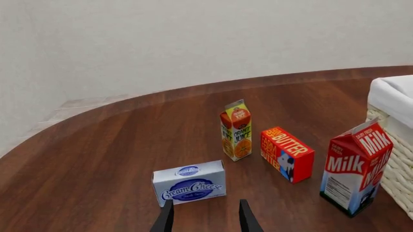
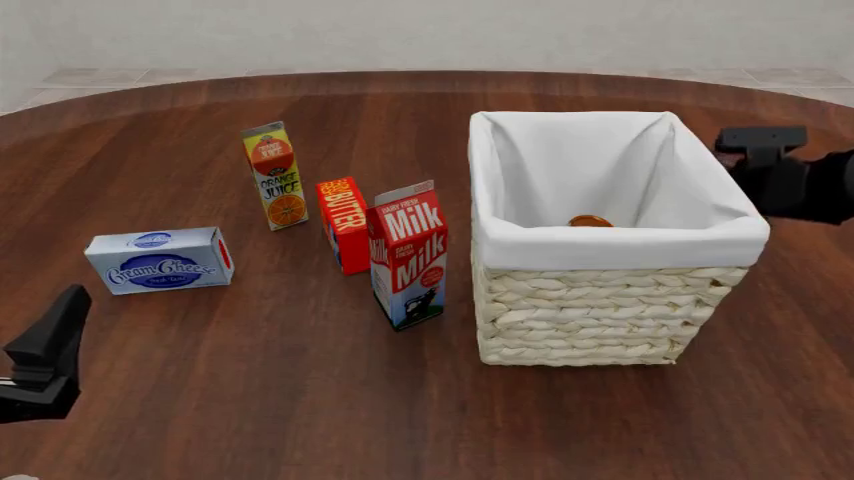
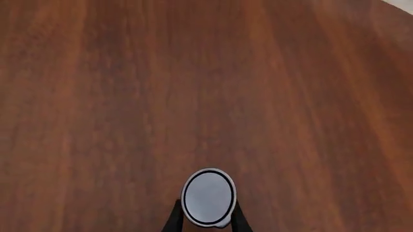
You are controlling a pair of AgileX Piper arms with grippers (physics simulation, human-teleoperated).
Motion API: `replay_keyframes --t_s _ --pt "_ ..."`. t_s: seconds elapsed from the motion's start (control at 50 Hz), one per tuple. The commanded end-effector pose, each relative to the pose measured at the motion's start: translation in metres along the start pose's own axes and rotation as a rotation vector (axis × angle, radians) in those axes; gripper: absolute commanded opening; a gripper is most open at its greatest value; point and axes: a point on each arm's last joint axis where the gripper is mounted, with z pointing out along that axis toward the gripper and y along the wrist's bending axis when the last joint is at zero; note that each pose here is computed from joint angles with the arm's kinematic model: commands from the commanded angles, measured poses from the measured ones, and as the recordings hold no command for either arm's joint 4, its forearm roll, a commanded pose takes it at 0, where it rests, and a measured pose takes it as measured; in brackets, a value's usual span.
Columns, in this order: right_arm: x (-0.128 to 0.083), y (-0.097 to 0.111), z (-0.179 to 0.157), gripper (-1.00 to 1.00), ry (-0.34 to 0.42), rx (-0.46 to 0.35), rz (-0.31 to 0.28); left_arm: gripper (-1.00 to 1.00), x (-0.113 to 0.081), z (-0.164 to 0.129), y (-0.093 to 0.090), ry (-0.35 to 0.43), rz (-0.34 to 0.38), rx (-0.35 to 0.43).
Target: Pick up the alphabet soup and the tomato sauce, and put them in the basket.
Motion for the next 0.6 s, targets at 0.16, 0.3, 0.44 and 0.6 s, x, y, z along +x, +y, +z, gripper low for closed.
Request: replay_keyframes --t_s 0.16,0.3,0.44,0.6 --pt "-0.02 0.002 -0.018 -1.0 -0.053 -0.003 0.004 1.0 0.0 -0.001 0.0 0.0 0.0 0.002" --pt "-0.031 0.003 -0.03 -1.0 -0.081 -0.003 -0.006 1.0 0.0 -0.001 0.0 -0.002 -0.002 0.0" --pt "-0.04 0.003 -0.04 -1.0 -0.106 -0.004 -0.005 1.0 0.0 -0.002 0.0 -0.004 -0.004 0.003" --pt "-0.043 0.007 -0.046 -1.0 -0.119 -0.01 -0.016 1.0 0.0 -0.002 0.0 -0.006 -0.004 0.004"
